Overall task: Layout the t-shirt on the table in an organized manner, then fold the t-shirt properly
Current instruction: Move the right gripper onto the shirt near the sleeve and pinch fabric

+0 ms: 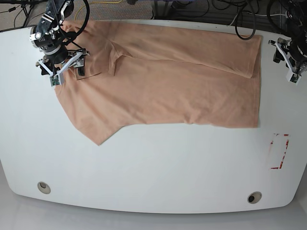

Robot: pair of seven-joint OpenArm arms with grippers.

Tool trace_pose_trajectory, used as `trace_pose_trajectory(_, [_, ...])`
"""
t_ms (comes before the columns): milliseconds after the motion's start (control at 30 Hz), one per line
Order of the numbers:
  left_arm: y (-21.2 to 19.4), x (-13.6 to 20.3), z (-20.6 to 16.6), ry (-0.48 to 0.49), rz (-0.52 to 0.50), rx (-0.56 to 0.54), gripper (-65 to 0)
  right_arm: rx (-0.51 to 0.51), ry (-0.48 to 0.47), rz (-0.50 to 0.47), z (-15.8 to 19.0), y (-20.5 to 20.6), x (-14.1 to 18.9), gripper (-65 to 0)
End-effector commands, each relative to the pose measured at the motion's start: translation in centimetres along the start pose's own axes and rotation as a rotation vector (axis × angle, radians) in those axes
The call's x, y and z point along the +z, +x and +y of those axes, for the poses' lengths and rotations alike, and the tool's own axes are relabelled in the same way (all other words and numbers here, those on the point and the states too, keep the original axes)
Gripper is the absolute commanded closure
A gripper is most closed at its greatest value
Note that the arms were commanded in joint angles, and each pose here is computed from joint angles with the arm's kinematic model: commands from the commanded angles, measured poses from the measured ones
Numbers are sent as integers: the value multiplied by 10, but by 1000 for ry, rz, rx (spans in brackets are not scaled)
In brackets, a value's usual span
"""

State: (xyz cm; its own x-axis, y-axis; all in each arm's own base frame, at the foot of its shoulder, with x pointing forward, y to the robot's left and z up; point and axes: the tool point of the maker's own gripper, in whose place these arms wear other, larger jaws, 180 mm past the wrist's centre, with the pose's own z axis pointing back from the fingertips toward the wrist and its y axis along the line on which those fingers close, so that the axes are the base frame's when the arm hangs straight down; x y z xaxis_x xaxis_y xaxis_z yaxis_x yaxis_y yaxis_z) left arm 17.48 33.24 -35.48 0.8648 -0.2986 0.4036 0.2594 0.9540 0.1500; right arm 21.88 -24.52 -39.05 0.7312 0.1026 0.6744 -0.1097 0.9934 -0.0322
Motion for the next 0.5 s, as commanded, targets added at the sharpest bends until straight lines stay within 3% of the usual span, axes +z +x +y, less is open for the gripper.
trace_pose_trajectory(0, [7,6,7,21,-22,-19,-281,-15,5,-20,-4,5,-5,-472])
trace_pose_trajectory(167, [7,6,7,21,-22,-19,-281,-23,10,-4,-6,1,-10,-463])
trace_pose_trajectory(467, [7,5,6,18,-20,-20,-281,-20,11,-24,-6,10,-12,-192])
